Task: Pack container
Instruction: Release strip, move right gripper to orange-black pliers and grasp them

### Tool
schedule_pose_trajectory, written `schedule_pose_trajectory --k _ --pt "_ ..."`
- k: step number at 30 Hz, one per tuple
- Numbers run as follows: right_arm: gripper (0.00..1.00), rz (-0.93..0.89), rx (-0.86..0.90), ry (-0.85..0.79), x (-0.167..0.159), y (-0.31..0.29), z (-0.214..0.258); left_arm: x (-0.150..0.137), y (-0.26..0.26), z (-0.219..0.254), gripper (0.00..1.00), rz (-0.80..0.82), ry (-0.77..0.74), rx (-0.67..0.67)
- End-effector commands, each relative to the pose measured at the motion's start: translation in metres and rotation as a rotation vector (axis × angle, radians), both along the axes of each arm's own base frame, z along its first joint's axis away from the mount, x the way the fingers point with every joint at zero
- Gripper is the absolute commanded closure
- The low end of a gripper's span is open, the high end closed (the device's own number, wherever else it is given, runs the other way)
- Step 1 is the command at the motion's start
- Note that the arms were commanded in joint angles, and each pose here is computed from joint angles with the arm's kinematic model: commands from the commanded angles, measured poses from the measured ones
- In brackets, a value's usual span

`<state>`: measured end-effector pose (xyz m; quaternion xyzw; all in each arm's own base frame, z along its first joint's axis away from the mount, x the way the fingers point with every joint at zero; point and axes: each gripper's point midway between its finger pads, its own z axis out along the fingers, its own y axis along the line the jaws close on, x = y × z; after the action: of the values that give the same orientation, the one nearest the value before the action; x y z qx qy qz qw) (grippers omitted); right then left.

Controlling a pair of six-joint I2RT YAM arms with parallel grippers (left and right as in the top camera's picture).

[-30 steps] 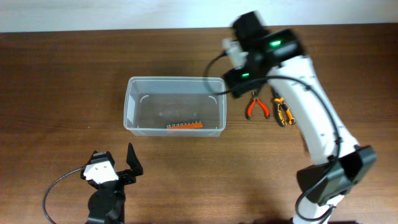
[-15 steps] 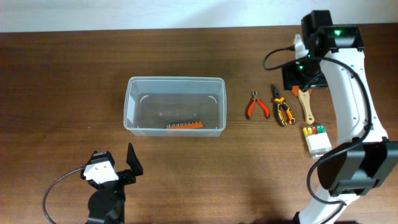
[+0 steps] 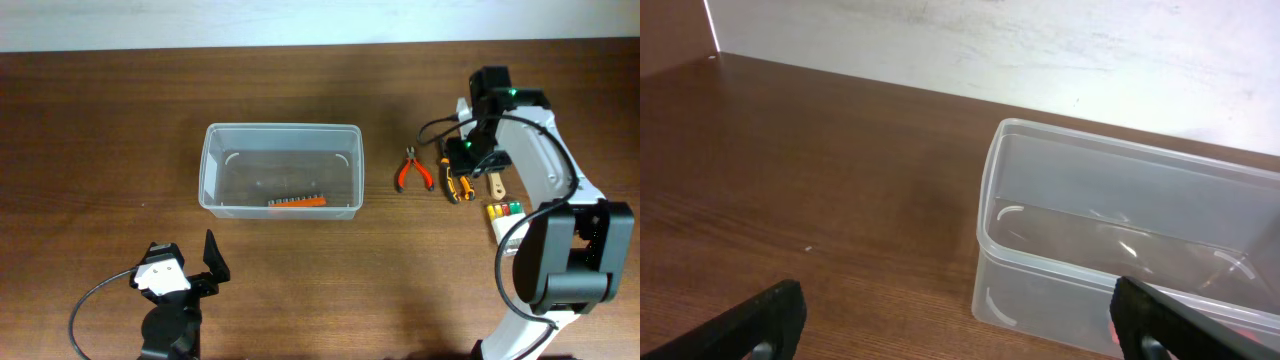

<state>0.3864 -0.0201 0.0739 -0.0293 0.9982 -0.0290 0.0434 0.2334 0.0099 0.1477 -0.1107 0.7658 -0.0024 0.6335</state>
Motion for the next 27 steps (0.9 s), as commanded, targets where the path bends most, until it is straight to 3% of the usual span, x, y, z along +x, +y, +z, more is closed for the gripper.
schedule_pose_trajectory --k 1,11,27 --pt "0.54 -0.004 -0.017 0.028 -0.008 -0.008 -0.019 0.0 0.0 -0.001 0.01 -0.003 0.003 0.01" --pt "0.59 -0.025 0.01 0.049 -0.009 -0.012 -0.035 0.0 0.0 -0.001 0.01 -0.003 0.003 0.01" --pt "0.58 0.038 -0.021 -0.01 0.003 -0.018 -0.047 0.0 0.0 -0.001 0.01 -0.003 0.003 0.01"
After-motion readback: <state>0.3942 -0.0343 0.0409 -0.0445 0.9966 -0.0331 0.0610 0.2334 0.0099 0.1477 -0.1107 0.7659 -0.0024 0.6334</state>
